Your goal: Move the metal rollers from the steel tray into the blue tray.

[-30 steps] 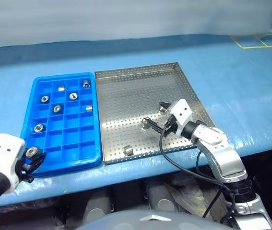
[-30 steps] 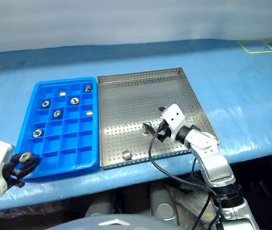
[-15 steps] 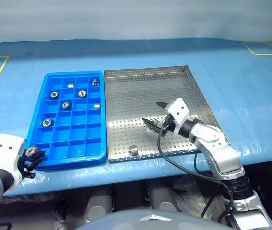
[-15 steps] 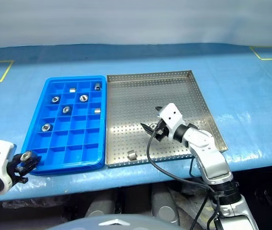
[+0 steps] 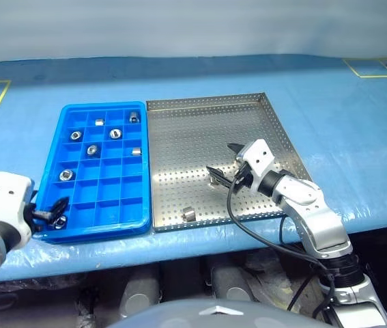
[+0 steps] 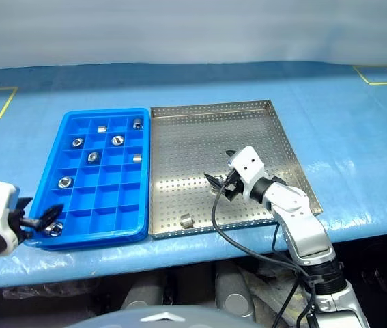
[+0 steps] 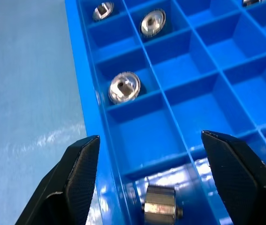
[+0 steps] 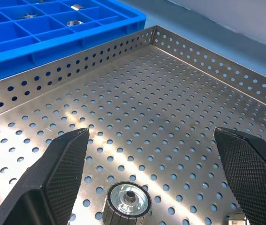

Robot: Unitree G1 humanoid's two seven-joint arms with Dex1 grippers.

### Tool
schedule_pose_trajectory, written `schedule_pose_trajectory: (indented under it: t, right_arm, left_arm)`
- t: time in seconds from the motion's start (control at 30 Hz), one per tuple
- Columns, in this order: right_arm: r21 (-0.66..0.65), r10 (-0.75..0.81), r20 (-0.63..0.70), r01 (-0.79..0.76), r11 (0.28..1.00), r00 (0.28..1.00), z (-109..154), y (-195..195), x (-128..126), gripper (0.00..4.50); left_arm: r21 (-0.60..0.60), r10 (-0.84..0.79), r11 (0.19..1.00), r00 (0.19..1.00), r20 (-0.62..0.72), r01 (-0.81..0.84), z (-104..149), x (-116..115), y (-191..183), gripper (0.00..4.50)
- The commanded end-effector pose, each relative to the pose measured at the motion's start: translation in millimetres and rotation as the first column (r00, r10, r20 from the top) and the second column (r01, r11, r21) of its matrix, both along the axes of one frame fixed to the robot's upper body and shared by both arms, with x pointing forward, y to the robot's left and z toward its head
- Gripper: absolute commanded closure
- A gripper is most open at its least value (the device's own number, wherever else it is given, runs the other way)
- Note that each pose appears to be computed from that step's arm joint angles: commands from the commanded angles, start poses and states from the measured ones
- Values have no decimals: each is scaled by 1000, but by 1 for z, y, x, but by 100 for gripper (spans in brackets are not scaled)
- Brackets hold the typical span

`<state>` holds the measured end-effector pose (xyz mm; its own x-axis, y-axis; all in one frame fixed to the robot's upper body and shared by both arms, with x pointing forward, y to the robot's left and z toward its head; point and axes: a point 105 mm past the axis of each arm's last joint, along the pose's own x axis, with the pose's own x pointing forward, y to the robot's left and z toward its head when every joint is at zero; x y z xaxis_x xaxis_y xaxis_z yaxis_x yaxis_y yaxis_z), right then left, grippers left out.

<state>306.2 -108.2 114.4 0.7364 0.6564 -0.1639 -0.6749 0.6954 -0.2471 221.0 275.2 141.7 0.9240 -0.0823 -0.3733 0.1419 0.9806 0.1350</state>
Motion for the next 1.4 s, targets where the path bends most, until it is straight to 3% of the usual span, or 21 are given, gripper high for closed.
schedule_pose_trajectory:
  t: [0.03,0.17,0.4,0.63,0.83,1.03,1.4]
  right_arm:
    - [12,-20,70,19,1000,997,18,-4,1,0]
    - [10,-56,86,56,998,995,22,-11,-2,0]
    - [-12,-123,89,125,992,988,21,-27,-10,0]
    - [-15,-153,76,155,988,985,21,-37,-23,0]
    - [-7,-153,73,154,988,986,19,-33,-25,0]
    - [-5,-151,80,152,988,985,20,-32,-23,0]
    - [-1,-151,91,152,988,984,22,-31,-21,0]
  left_arm:
    - [-71,-220,969,959,180,236,25,22,-52,71]
    - [-136,-489,848,855,170,512,10,34,-134,71]
    - [-98,-663,747,748,-31,658,-55,54,-193,71]
    - [-88,-740,672,671,-37,736,-52,54,-195,71]
    - [-91,-706,706,708,-13,702,-49,73,-192,71]
    - [-119,-679,733,732,-59,670,-67,92,-200,71]
    - [-138,-687,725,723,-72,675,-75,102,-216,71]
